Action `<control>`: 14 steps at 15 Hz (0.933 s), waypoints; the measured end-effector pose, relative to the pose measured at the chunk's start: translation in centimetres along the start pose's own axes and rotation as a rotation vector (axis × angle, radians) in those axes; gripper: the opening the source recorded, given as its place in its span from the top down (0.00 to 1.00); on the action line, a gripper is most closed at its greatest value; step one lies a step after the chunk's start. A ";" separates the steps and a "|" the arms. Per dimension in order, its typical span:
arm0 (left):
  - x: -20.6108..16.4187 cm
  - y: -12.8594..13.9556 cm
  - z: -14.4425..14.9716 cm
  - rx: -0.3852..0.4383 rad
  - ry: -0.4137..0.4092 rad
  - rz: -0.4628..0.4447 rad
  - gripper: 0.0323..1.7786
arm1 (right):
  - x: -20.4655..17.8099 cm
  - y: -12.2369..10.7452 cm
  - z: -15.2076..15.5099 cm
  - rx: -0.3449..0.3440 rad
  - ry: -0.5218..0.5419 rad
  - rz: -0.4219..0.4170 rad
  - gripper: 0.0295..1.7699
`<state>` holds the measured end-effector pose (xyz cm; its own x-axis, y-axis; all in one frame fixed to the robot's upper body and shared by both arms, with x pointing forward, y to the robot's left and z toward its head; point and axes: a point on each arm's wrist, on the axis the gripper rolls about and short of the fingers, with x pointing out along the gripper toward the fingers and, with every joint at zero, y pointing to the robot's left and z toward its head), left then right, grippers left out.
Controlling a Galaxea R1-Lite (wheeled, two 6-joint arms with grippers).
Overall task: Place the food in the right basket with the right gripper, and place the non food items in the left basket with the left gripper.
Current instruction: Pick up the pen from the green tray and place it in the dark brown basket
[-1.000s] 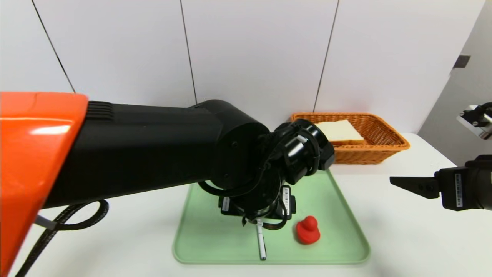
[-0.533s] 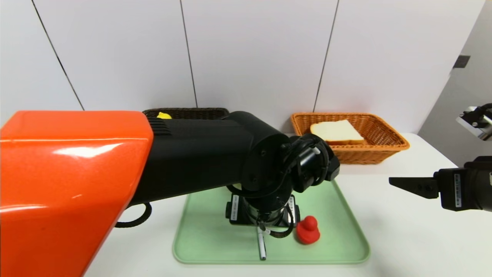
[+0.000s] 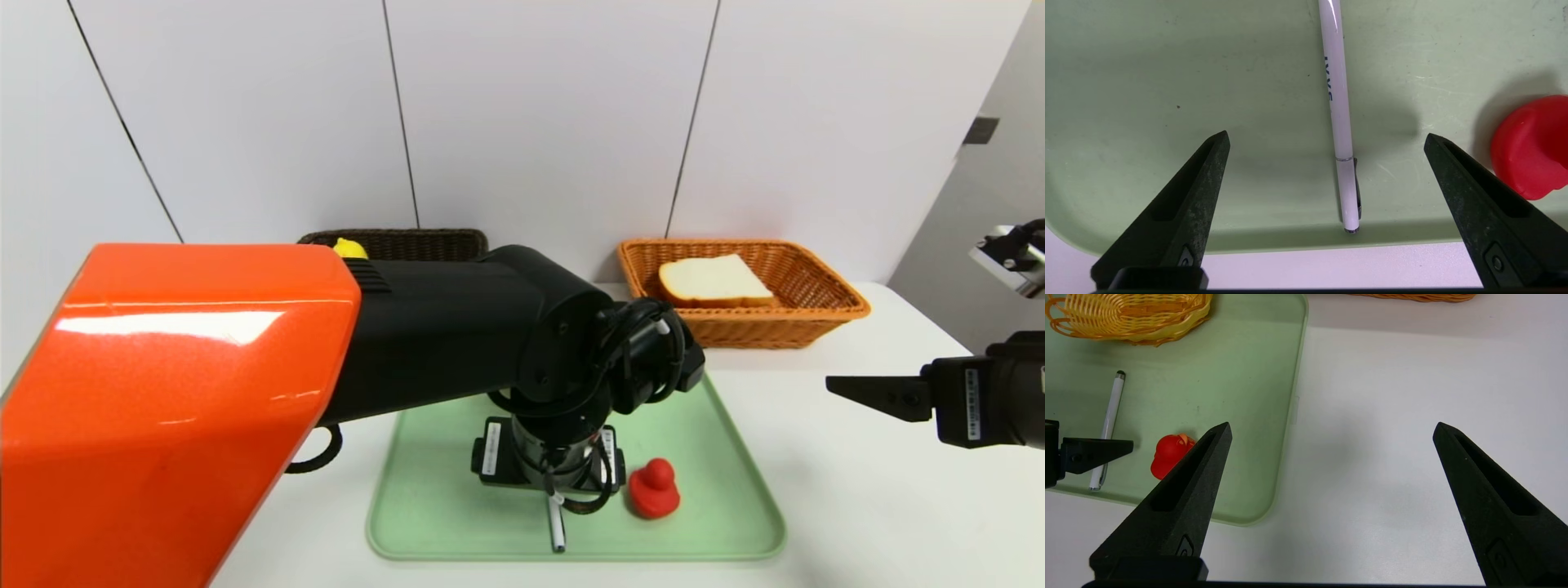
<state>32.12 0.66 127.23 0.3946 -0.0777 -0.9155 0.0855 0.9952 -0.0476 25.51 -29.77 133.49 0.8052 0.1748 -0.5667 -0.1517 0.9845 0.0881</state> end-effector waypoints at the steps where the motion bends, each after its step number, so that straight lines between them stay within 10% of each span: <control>1: 0.1 0.0 0.0 -0.003 0.000 0.001 0.05 | 0.0 0.0 0.0 0.000 -0.001 0.000 0.04; 14: 0.9 -0.4 0.0 -0.018 0.009 0.000 0.05 | -0.7 -0.2 -0.2 0.003 -0.016 -0.004 0.04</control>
<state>32.45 0.19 126.41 0.3863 -0.0775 -0.9191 0.0693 0.9961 -0.0548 24.90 -30.04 133.74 0.8151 0.1708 -0.5536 -0.1468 0.9853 0.0878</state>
